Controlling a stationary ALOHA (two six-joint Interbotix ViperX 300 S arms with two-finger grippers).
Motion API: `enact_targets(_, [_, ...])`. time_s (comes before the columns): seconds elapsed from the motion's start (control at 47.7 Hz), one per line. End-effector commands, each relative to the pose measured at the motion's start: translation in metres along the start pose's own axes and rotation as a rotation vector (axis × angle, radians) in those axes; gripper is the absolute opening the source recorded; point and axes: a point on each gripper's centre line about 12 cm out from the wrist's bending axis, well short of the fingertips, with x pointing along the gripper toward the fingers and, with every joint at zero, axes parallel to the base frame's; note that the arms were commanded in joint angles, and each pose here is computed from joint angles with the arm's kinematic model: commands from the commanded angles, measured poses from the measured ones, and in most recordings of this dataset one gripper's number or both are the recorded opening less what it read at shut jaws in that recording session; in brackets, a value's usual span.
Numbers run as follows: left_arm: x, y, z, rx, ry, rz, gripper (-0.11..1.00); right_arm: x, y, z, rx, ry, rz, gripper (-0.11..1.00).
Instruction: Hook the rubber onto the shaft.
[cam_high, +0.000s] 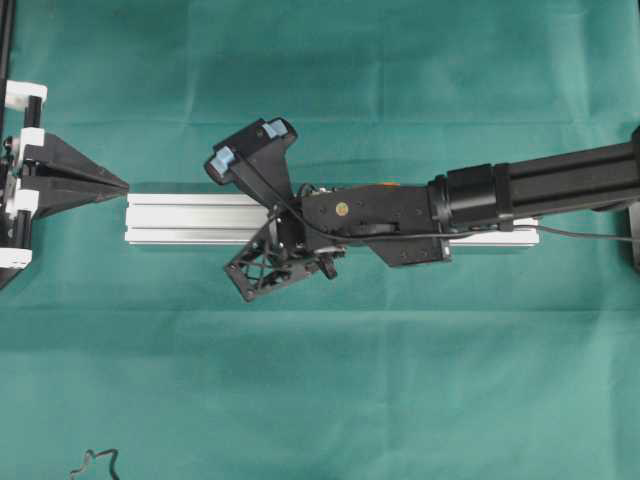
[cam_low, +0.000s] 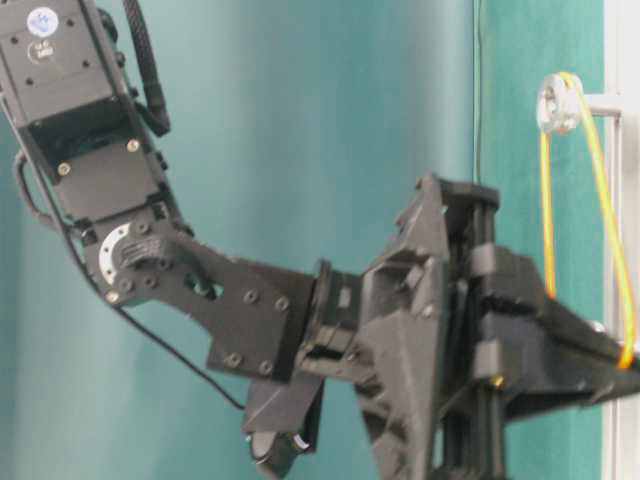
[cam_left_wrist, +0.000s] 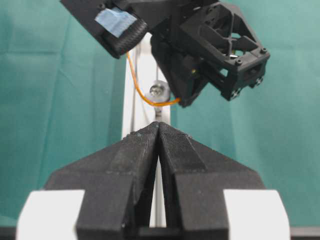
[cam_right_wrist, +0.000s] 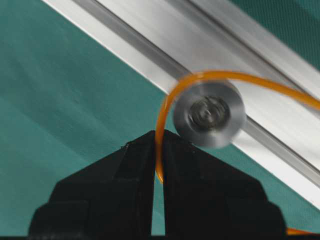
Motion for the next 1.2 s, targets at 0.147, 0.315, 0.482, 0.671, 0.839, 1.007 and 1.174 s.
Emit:
enact_targets(0.147, [-0.001, 0.0, 0.011, 0.004, -0.026, -0.002, 0.0, -0.031, -0.009, -0.004, 0.009, -0.019, 0.022, 0.06])
enact_targets(0.315, [-0.001, 0.0, 0.011, 0.005, -0.026, -0.001, 0.0, -0.039, -0.018, -0.004, 0.02, -0.043, 0.011, 0.06])
enact_targets(0.482, [-0.001, 0.0, 0.011, 0.004, -0.026, -0.002, 0.0, -0.042, -0.025, -0.006, 0.018, -0.046, 0.003, 0.06])
enact_targets(0.671, [-0.001, 0.0, 0.011, 0.004, -0.026, -0.002, 0.0, -0.042, -0.025, -0.006, 0.011, -0.05, 0.018, 0.06])
enact_targets(0.839, [-0.001, 0.0, 0.012, 0.003, -0.028, -0.001, 0.0, -0.043, -0.022, -0.005, 0.011, -0.056, 0.039, 0.06])
enact_targets(1.007, [-0.002, 0.0, 0.012, 0.004, -0.028, -0.001, 0.0, -0.043, -0.023, -0.005, 0.009, -0.057, 0.038, 0.06])
enact_targets(1.174, [-0.001, 0.0, 0.011, 0.004, -0.026, -0.002, 0.0, -0.043, -0.023, -0.005, 0.009, -0.057, 0.038, 0.06])
